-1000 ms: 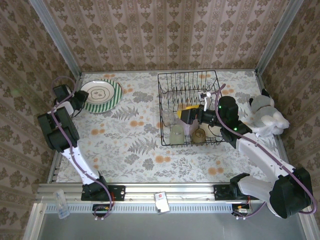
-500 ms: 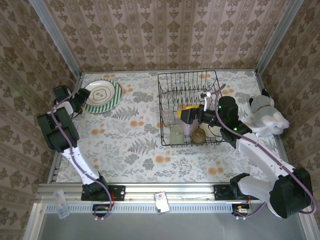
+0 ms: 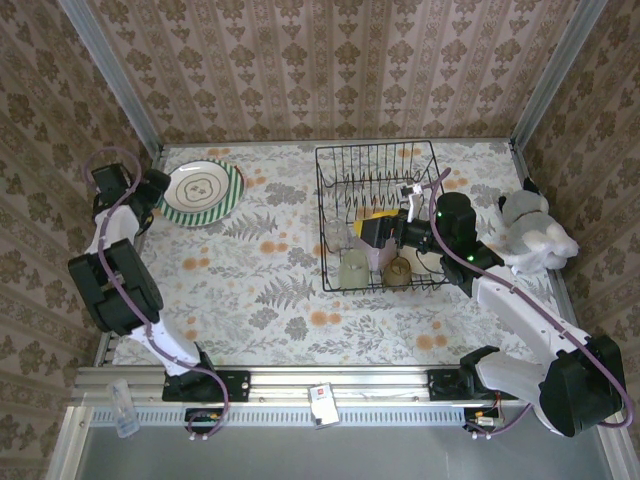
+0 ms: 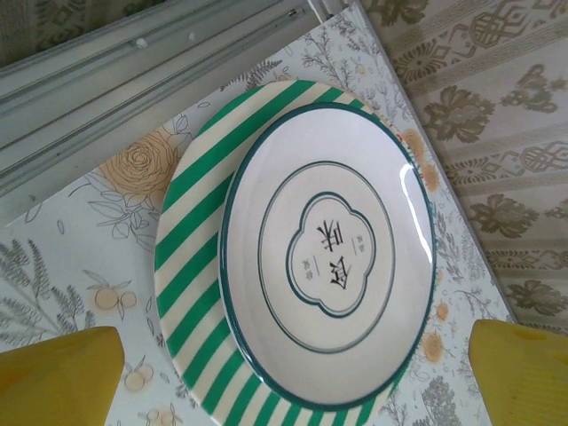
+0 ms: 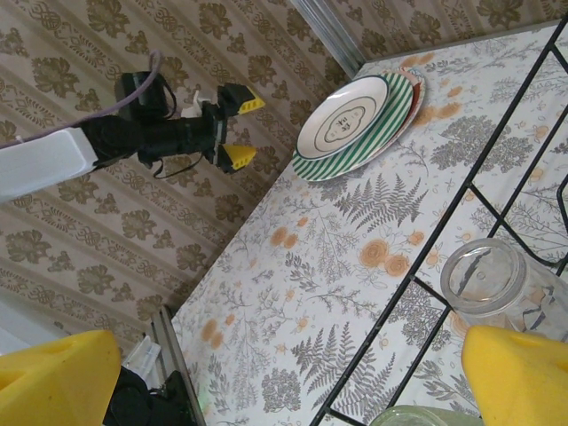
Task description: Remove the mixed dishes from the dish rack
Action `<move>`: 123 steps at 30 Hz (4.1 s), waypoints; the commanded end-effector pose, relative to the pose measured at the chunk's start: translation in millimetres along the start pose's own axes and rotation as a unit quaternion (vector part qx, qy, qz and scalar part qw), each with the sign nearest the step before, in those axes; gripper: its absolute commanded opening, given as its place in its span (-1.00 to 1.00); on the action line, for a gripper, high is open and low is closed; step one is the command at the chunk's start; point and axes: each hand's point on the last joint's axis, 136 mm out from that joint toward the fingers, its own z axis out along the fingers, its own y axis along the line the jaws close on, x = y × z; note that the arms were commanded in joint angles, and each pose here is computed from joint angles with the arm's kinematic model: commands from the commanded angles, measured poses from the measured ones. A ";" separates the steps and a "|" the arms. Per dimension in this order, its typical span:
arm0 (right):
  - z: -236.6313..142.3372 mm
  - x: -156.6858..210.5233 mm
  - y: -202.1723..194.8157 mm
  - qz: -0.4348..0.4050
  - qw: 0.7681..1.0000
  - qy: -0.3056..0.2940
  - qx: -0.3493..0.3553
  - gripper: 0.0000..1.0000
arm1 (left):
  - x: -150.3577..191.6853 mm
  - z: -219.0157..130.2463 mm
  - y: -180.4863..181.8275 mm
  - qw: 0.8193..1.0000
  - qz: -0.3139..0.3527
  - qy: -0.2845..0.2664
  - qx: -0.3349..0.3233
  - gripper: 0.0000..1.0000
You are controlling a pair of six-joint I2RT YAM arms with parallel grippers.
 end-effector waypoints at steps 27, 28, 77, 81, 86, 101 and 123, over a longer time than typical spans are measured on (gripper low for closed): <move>0.7 18.3 -17.3 -0.040 0.989 0.056 0.133 1.00 | 189.6 -243.0 -143.3 0.877 0.345 0.038 0.333 0.99; 0.2 22.7 -18.9 -0.043 0.986 0.068 0.148 1.00 | 194.8 -245.4 -142.1 0.872 0.349 0.041 0.342 1.00; 30.5 127.8 -73.1 -0.068 0.838 0.324 0.433 0.54 | 274.5 -260.2 -129.2 0.811 0.310 0.221 0.445 1.00; 31.5 126.2 -70.4 -0.066 0.842 0.322 0.428 0.34 | 275.3 -260.0 -128.1 0.809 0.315 0.221 0.444 1.00; 31.3 122.4 -64.8 -0.064 0.850 0.313 0.419 0.16 | 275.4 -259.0 -126.7 0.810 0.318 0.220 0.441 1.00; 26.2 92.0 -42.9 -0.069 0.876 0.277 0.389 -0.08 | 276.7 -258.0 -125.3 0.811 0.316 0.222 0.440 1.00; -0.3 10.4 -30.8 0.074 0.960 0.131 0.237 -0.17 | 311.8 -250.2 -140.8 0.791 0.252 0.255 0.495 0.98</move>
